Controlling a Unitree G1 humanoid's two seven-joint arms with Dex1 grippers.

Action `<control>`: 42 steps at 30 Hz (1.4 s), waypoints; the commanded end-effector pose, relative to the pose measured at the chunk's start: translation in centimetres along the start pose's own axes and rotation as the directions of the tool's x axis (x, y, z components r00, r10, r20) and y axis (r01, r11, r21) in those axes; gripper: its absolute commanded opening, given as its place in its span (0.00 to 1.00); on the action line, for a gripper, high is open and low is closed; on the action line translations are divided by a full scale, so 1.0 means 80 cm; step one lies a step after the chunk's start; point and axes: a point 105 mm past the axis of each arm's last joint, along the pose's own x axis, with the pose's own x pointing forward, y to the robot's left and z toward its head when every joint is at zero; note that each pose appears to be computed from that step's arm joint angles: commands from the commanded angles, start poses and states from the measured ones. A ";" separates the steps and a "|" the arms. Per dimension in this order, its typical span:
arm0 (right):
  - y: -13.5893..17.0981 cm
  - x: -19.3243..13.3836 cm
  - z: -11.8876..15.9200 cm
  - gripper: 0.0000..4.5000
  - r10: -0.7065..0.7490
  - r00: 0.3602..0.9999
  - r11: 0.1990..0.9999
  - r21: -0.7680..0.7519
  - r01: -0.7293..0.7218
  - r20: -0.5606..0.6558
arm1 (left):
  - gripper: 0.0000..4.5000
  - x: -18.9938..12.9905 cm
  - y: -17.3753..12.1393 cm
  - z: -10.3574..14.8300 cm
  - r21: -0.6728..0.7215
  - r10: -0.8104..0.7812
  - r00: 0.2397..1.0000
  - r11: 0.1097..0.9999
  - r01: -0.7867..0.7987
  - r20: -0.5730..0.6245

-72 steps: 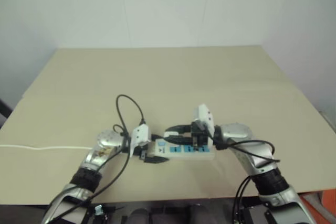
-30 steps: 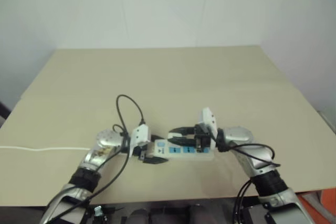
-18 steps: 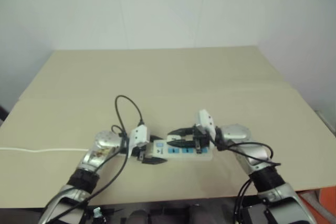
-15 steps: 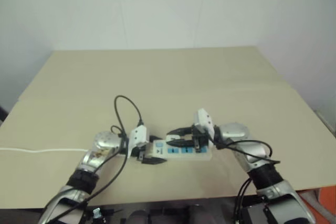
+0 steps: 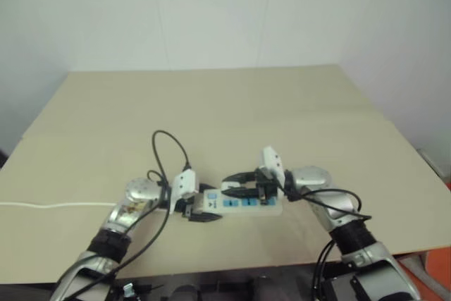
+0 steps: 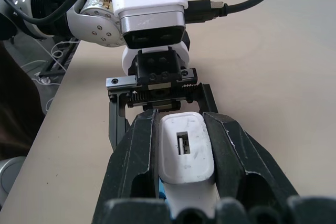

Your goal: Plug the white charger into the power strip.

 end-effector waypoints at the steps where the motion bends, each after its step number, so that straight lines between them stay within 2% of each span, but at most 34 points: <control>1: 0.014 0.001 -0.051 0.55 0.019 0.989 0.993 0.117 -0.002 -0.144 | 0.73 -0.004 0.000 -0.007 -0.002 0.009 0.999 1.000 -0.009 -0.039; 6: 0.014 0.003 -0.043 0.95 0.010 0.991 0.995 0.096 0.003 -0.135 | 0.73 -0.001 0.003 -0.006 -0.002 0.008 0.999 1.000 -0.008 -0.032; 7: 0.014 0.002 -0.042 0.98 0.011 0.991 0.996 0.094 0.002 -0.134 | 0.73 -0.001 0.004 -0.005 -0.002 0.014 1.000 1.000 -0.014 -0.028; 8: 0.014 0.001 -0.041 1.00 0.010 0.991 0.996 0.091 0.002 -0.134 | 0.81 0.000 0.005 -0.004 -0.004 0.026 0.999 1.000 -0.026 -0.022; 9: 0.013 0.000 -0.041 1.00 0.008 0.991 0.996 0.089 0.004 -0.135 | 0.89 0.000 0.007 -0.002 -0.009 0.033 0.999 0.999 -0.033 -0.016; 11: 0.009 -0.003 -0.040 1.00 -0.012 0.991 0.996 0.080 0.023 -0.136 | 0.99 -0.002 0.007 0.004 -0.021 0.028 1.000 0.999 -0.028 0.007; 16: -0.005 -0.023 -0.018 1.00 -0.083 0.990 0.996 0.012 0.085 -0.114 | 0.99 -0.017 0.009 0.029 -0.029 0.031 0.997 0.999 -0.029 0.072; 21: -0.015 -0.069 0.029 1.00 -0.163 0.984 0.985 -0.068 0.158 -0.068 | 0.99 -0.041 0.001 0.044 -0.007 0.028 0.997 1.000 -0.028 0.072; 29: 0.002 -0.138 0.081 1.00 -0.218 0.973 0.970 -0.124 0.207 -0.081 | 0.99 -0.084 -0.007 0.054 -0.007 0.040 0.998 0.999 -0.040 0.046; 35: 0.013 -0.179 0.082 1.00 -0.276 0.951 0.957 -0.130 0.259 -0.138 | 0.99 -0.124 -0.009 0.067 0.001 0.094 0.995 0.996 -0.094 0.018; 42: 0.025 -0.203 0.074 1.00 -0.333 0.928 0.941 -0.123 0.315 -0.165 | 0.99 -0.153 -0.018 0.072 -0.029 0.152 0.988 0.988 -0.152 -0.012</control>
